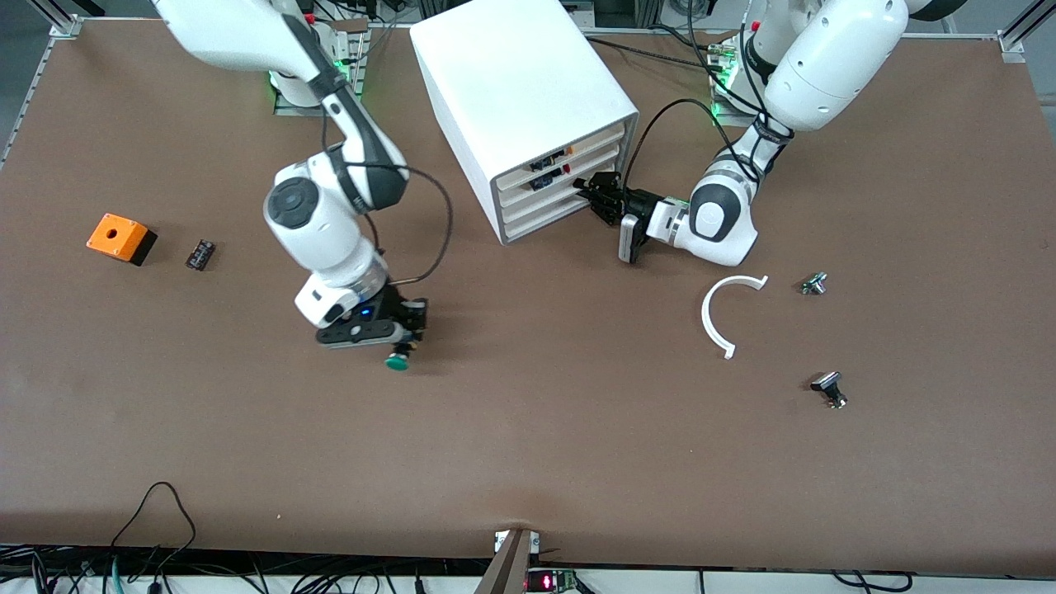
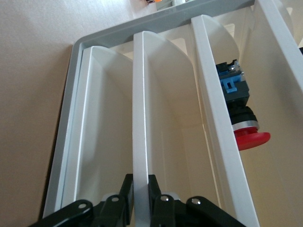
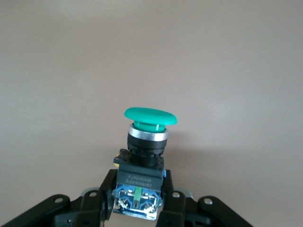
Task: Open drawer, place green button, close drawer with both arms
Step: 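Carry the green button over the open drawer with the right gripper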
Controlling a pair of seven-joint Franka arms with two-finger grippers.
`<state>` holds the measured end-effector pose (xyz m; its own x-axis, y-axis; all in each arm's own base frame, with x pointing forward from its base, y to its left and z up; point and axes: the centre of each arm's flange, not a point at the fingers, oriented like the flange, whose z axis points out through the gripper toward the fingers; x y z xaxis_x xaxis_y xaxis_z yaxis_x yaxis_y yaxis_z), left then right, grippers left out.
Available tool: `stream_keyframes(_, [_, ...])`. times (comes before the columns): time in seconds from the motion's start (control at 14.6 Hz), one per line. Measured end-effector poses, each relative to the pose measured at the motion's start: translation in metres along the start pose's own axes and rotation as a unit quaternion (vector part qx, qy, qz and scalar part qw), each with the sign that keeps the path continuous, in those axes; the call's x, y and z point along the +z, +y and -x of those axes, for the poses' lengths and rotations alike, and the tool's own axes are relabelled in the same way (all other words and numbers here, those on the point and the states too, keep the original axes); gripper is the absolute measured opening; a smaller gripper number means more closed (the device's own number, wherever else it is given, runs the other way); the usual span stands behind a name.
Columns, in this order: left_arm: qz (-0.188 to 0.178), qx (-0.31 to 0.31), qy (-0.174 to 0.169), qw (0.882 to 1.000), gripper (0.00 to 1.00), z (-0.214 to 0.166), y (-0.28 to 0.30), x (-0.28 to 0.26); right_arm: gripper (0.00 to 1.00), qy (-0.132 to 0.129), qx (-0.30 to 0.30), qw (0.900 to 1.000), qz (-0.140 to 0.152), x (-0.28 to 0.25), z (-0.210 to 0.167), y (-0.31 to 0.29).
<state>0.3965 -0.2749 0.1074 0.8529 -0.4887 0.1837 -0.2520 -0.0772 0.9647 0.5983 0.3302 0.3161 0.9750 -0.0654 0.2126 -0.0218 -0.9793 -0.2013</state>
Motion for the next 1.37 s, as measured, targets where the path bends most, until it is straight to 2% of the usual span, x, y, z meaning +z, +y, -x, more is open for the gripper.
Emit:
stream_keyframes(0.21, [-0.003,0.002,0.003,1.000,0.15,-0.003,0.000,-0.004,0.41,-0.023,0.077,0.997,0.000,-0.016,0.007,-0.061])
stream_keyframes(0.48, [-0.031,0.000,0.016,0.999,0.14,-0.026,-0.004,-0.041,0.41,-0.058,0.170,0.984,0.022,-0.030,0.002,-0.113])
stream_keyframes(0.82, [-0.077,-0.005,-0.001,0.997,0.14,-0.070,0.002,-0.086,0.41,-0.063,0.231,0.971,0.017,-0.034,0.016,-0.176])
stream_keyframes(1.03, [-0.087,-0.006,0.000,0.996,0.14,-0.080,-0.001,-0.101,0.41,-0.070,0.261,0.963,0.020,-0.020,0.042,-0.206])
stream_keyframes(1.24, [-0.105,-0.007,0.012,0.994,0.22,-0.085,-0.005,-0.116,0.41,-0.077,0.286,0.955,0.028,-0.009,0.070,-0.230])
stream_keyframes(1.37, [-0.117,-0.007,0.003,0.993,0.41,-0.087,-0.005,-0.124,0.41,-0.083,0.301,0.949,0.037,0.001,0.089,-0.241])
